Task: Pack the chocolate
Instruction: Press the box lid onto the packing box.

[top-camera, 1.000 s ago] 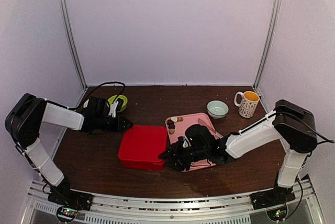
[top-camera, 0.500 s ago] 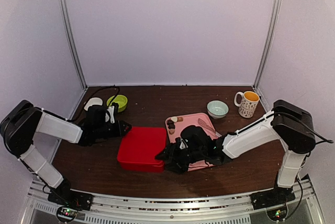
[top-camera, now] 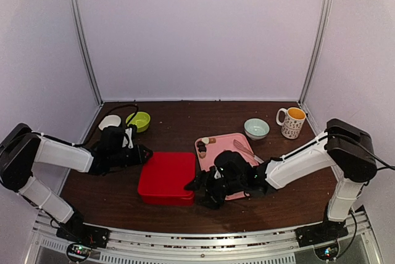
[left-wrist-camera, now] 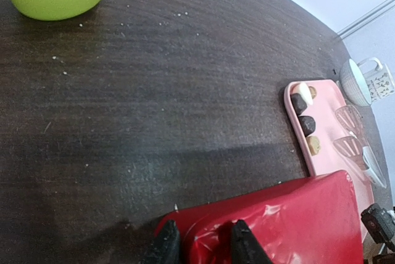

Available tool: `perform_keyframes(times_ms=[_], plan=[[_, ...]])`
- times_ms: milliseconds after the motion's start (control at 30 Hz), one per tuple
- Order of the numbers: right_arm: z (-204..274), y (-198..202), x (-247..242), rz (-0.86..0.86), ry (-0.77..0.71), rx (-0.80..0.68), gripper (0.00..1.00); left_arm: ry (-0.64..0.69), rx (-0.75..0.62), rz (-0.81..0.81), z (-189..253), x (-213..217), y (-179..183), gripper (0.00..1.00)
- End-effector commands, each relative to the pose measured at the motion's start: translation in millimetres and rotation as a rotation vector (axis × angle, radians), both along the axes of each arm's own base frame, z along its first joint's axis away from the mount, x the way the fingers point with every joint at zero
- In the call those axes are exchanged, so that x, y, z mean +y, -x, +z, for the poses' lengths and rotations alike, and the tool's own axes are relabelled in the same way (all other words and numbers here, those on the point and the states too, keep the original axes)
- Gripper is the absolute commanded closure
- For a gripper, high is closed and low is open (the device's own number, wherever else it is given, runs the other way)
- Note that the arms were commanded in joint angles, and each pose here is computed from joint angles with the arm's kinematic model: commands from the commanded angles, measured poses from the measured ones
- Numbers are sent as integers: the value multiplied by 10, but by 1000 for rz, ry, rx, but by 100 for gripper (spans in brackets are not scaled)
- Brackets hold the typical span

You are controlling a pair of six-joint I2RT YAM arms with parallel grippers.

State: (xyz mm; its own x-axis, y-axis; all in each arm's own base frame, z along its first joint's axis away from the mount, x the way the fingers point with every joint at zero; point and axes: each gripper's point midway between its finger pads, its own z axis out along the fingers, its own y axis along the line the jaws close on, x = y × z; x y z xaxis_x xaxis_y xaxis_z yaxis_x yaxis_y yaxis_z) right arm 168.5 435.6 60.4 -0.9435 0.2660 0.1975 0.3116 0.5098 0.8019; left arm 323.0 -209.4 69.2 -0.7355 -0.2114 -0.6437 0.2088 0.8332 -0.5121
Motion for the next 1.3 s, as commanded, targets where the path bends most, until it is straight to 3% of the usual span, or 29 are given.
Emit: perform_keyframes(times_ms=[0,333,767,1167,1267], plan=[[-52,134,-215,-59,53,76,27,-104,178,7,-460,187,375,73],[143,125,108,-138,-191,138,33,-96,172,14,-412,195,377,73],[-132,-30,72,-199,-163,131,46,-98,175,6,-417,205,417,73],[-312,-197,46,-130,-67,50,54,-87,214,-90,-531,-23,426,74],[-389,-231,2,-137,-52,49,63,-85,214,-95,-539,-50,420,74]])
